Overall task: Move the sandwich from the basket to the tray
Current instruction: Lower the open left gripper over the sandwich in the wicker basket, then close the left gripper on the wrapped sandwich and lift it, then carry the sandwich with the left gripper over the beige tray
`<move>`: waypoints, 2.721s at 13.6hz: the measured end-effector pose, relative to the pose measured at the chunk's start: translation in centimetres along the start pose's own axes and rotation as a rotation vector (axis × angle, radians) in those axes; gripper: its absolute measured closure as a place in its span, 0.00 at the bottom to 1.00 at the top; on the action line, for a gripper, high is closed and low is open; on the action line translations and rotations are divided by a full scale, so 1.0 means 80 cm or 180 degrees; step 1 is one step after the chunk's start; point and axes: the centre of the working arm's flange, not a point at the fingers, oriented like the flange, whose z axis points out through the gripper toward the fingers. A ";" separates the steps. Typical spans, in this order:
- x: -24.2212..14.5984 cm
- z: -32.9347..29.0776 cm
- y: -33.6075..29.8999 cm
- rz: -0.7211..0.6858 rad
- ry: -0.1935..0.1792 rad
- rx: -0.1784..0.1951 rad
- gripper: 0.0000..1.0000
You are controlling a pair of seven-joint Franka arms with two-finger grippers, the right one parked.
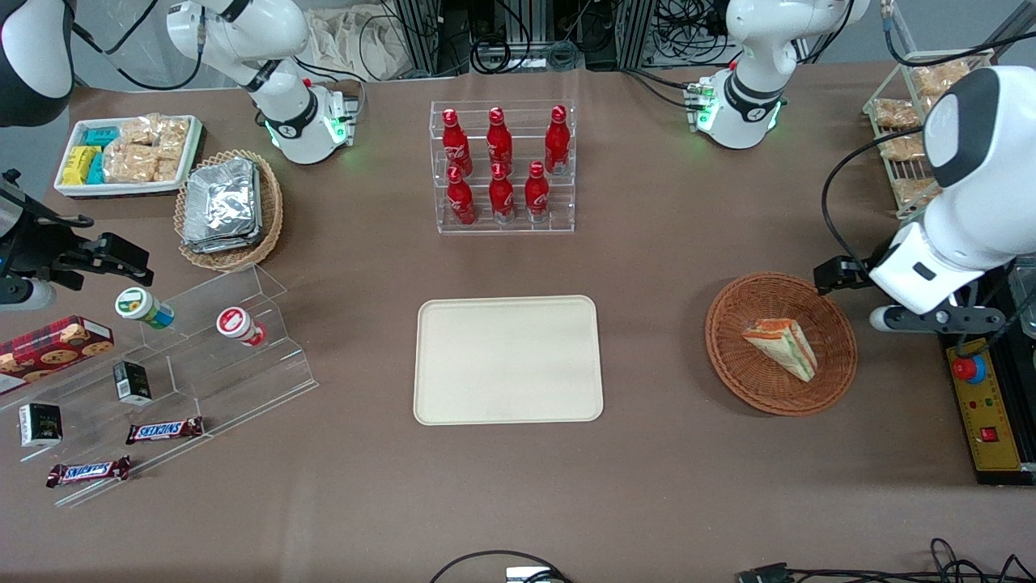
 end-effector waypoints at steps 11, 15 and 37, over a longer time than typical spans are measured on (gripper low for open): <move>0.034 0.112 0.005 -0.2080 -0.0043 -0.0061 0.00; 0.017 0.238 -0.005 -0.2470 0.0069 -0.0153 0.00; 0.057 0.098 0.038 -0.2346 -0.0159 -0.0035 0.81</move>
